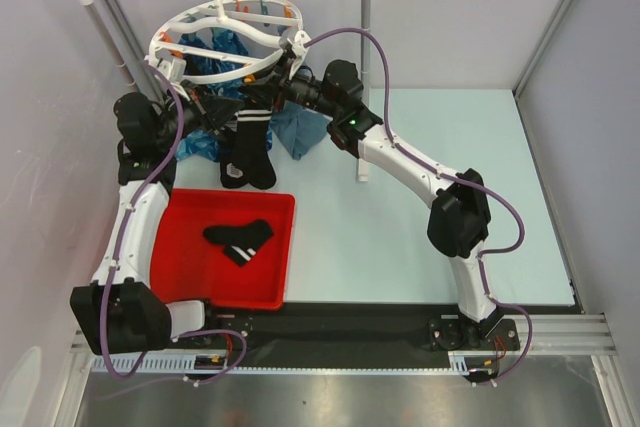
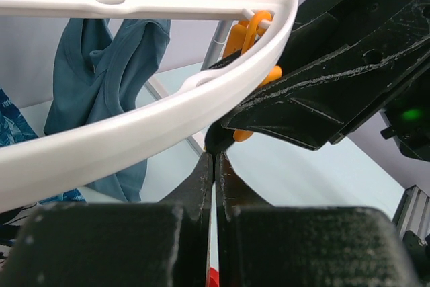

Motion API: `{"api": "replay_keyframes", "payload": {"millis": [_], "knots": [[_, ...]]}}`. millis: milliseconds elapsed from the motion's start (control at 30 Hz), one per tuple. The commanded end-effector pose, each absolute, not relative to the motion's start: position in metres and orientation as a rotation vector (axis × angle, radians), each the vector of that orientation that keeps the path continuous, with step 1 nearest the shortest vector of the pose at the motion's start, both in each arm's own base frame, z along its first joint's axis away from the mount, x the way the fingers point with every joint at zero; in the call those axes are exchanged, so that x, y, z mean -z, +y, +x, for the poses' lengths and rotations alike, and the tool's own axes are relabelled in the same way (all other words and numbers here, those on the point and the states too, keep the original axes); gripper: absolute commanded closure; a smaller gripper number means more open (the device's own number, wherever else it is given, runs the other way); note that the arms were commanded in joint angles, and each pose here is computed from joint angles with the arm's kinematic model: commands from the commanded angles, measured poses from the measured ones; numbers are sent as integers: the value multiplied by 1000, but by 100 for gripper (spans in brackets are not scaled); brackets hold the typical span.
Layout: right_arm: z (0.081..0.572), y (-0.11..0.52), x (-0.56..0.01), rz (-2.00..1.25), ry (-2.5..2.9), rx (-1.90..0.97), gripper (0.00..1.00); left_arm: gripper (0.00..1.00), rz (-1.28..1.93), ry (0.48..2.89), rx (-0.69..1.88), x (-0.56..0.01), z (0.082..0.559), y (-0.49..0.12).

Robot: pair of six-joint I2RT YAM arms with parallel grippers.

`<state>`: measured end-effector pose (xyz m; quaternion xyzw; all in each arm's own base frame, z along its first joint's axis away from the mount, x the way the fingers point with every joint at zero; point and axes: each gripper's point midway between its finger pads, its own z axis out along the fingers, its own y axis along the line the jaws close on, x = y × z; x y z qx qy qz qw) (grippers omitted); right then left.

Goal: Clip the socks to the hanger
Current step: Clamp the sock onto the hanger.

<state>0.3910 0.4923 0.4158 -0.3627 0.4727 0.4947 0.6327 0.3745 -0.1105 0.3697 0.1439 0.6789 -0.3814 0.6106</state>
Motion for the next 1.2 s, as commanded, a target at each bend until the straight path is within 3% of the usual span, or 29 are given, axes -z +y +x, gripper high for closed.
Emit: {"api": "replay_keyframes", "payload": {"millis": [0,1067,1167], "knots": [[364,488,-449,-868,982,-1170,100,100,382,1486,875,-394,368,-110],[362,486,-451,-862,976,-1178,100,100,357,1406,987,-406,360,-107],[361,485,-453,-860,971,-1178,92,100,359,1403,992,-408,359,-108]]}}
